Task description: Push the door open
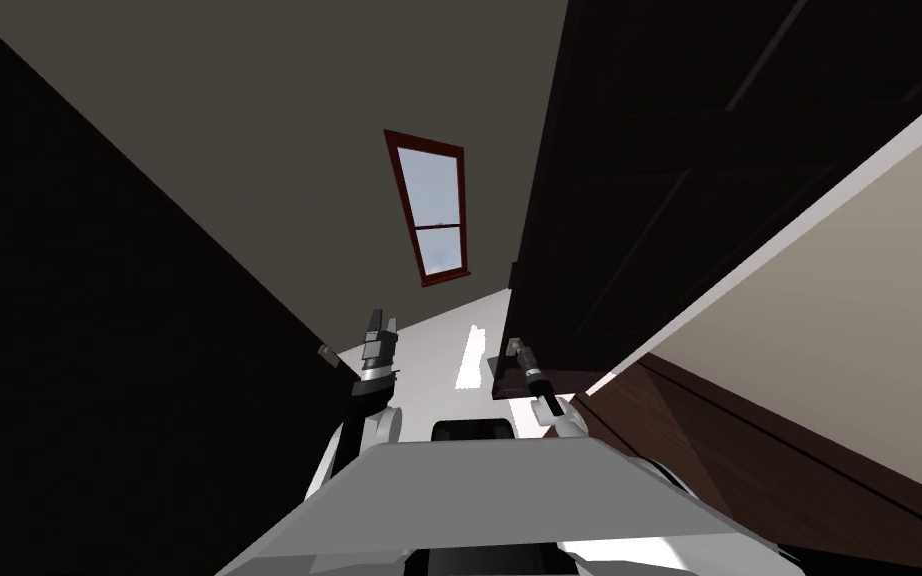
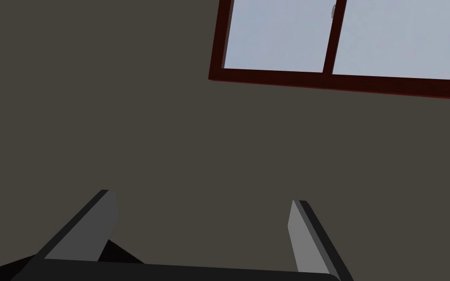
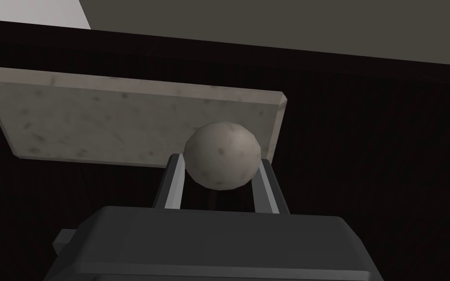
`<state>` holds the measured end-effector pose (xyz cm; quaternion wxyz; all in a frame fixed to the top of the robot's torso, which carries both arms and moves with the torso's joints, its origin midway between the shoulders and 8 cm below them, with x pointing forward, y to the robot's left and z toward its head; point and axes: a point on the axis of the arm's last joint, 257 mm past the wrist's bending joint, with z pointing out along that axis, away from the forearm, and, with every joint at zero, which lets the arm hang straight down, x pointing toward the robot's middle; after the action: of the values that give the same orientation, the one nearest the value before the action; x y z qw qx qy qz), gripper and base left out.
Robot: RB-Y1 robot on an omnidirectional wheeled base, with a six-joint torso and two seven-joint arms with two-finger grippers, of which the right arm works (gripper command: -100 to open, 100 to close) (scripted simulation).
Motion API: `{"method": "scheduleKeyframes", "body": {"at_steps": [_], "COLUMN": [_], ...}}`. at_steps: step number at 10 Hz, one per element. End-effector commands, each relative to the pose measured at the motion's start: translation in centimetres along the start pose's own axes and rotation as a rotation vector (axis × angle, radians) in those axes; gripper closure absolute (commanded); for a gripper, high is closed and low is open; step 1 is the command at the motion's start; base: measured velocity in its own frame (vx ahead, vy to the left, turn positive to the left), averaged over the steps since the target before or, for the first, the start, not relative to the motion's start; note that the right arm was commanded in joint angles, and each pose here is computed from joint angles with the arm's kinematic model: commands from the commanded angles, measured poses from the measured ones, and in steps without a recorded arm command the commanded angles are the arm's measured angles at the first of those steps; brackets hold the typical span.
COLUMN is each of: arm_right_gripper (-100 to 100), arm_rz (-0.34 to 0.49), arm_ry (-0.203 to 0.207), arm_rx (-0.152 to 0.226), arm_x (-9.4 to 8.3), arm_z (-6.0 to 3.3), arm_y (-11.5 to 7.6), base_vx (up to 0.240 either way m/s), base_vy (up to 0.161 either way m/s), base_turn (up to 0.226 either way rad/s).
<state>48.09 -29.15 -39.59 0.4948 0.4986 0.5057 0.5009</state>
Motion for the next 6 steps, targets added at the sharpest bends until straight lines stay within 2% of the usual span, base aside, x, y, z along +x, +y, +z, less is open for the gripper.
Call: {"method": "scheduleKeyframes", "body": {"at_steps": [1,4,5,6], "arm_right_gripper": [100,100,100,100], "arm_rz": [0.0,0.001,-0.002,-0.003], "arm_ry": [-0.022,-0.056,-0.058,-0.079], "arm_rx": [-0.009,-0.009,0.003,-0.001], "arm_x": [-0.7,-2.1,-2.5,-3.4], "arm_z": [0.15,0.0,-0.44,-0.46], "arm_y": [0.4,0.4,-0.1,0.2], "base_vx": [0.141,0.173,0.069,0.109], "base_vy": [0.075,0.11,0.039,0.033], "base_turn": [-0.015,-0.035,-0.041,-0.049]}}
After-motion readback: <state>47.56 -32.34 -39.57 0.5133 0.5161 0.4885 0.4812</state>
